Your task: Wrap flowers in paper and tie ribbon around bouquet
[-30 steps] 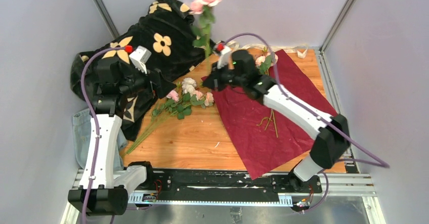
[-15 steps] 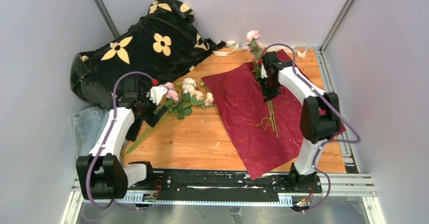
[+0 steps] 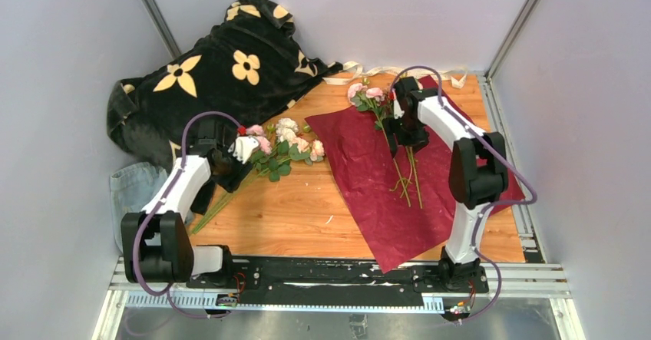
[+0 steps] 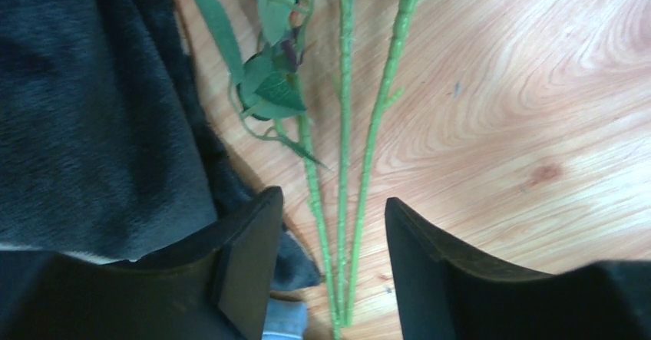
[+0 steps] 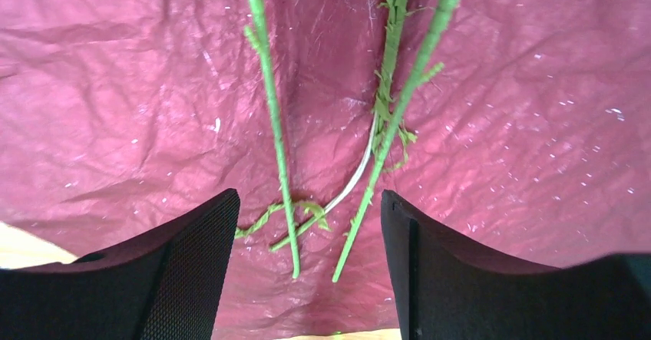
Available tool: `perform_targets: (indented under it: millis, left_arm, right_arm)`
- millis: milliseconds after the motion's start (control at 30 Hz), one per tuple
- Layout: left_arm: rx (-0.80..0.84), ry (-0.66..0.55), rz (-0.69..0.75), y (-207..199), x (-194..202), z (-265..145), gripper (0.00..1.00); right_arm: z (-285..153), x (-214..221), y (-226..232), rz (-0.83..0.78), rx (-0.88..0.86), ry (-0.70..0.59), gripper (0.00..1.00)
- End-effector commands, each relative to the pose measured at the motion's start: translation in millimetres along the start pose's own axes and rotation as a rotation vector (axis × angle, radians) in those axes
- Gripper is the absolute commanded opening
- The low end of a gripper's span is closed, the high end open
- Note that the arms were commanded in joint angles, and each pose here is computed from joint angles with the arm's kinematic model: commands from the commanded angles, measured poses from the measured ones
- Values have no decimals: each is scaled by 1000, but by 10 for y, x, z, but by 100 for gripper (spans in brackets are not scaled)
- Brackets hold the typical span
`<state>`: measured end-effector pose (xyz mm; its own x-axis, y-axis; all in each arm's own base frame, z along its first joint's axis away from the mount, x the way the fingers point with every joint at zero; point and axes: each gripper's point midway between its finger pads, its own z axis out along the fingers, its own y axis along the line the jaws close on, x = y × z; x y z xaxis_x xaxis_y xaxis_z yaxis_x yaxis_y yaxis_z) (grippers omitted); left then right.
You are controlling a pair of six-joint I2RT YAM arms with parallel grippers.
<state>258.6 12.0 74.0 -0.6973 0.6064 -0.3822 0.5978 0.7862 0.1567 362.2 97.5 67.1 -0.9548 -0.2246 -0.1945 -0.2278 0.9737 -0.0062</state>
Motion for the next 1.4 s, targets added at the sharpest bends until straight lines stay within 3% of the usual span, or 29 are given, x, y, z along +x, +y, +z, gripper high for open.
perform_targets:
  millis: [0, 400, 700, 867, 1000, 1133, 1267, 1367]
  left_arm:
    - [23, -6, 18, -64, -173, 71, 54]
    - [-150, -33, -13, 319, -331, 310, 35]
    - [-25, 6, -8, 88, -210, 524, 45]
    - [-69, 61, -14, 197, -133, 666, 43]
    - [-69, 81, -15, 217, -104, 782, 33]
    - [-62, 81, -36, 212, -130, 758, 2]
    - [-84, 26, -83, 273, -310, 478, 0]
    - [-160, -91, -147, 483, -617, -16, 0]
  right_arm:
    - [-447, -57, -25, -10, 13, -116, 72]
    - [-567, 77, -20, -41, 9, -178, 72]
    - [-586, 85, -90, -49, 46, -175, 72]
    - [-574, 105, -94, -53, 47, -163, 72]
    - [-609, 114, -87, -54, 44, -171, 72]
    - [-633, 126, -101, -54, 53, -175, 72]
    - [-667, 124, -107, -53, 56, -176, 72]
    - [-735, 111, -117, -53, 63, -191, 72]
